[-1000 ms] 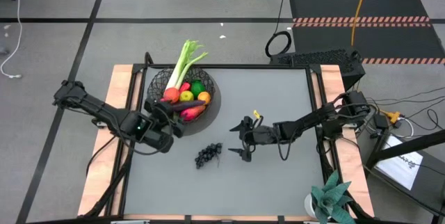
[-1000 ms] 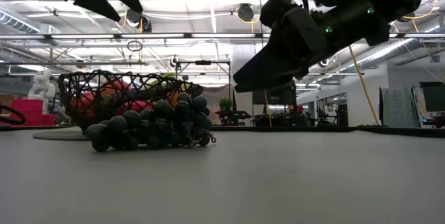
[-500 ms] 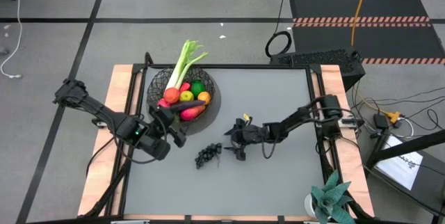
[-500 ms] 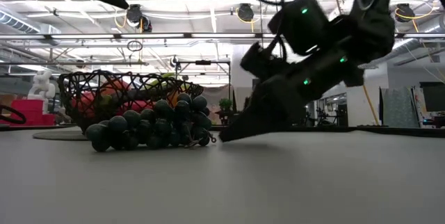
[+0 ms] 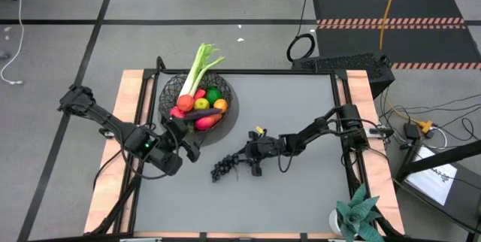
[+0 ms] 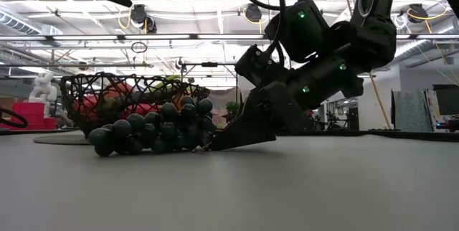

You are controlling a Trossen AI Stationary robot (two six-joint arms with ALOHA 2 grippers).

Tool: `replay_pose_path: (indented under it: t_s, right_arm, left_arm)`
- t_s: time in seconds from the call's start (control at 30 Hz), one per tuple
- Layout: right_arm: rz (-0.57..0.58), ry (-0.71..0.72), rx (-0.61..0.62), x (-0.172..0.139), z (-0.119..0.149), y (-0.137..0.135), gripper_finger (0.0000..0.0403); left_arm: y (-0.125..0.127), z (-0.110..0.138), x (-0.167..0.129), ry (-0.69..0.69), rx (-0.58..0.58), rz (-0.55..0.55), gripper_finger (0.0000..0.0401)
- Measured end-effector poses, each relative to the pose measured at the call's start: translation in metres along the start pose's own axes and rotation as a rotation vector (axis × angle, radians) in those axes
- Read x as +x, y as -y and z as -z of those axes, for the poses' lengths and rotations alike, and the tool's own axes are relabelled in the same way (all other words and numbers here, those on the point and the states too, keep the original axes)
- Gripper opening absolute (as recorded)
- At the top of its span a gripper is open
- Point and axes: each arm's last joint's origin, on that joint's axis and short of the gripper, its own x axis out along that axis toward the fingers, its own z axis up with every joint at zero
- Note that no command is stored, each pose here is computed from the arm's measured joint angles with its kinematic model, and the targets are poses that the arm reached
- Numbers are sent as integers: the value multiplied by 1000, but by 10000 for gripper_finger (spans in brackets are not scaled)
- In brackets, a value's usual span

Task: Build produce basket
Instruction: Put the grapes into the wire basket

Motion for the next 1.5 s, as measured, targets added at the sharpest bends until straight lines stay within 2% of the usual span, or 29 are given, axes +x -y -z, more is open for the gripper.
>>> replay_pose_path:
  t_s: [0.27,0.33,0.47,0.6,0.77,0.93,1.07,1.3,1.5]
  right_arm:
    - [-1,14,-12,0,-1,-1,21]
    - [2,14,-12,0,-1,-1,7]
    - [-6,7,-13,-2,-2,-1,13]
    - [-67,-43,-30,-9,-7,-2,5]
    - [-72,-119,-15,-19,-11,-2,5]
    - [-100,-129,-13,-26,-16,-4,3]
    - [-102,-82,-21,-37,-32,-7,3]
    - [-10,73,-66,-73,-73,-22,2]
    - [-37,214,-76,-105,-101,-39,2]
  left_arm:
    - [0,0,0,1,0,1,390]
    - [0,0,0,1,-1,1,390]
    - [0,0,0,-3,0,4,390]
    - [0,0,0,-13,0,11,390]
    - [1,1,0,-24,1,20,390]
    - [1,0,0,-25,-3,25,390]
    - [2,0,0,-27,-2,35,390]
    - [3,-1,0,-26,1,46,390]
    - [4,-2,0,-19,-8,54,390]
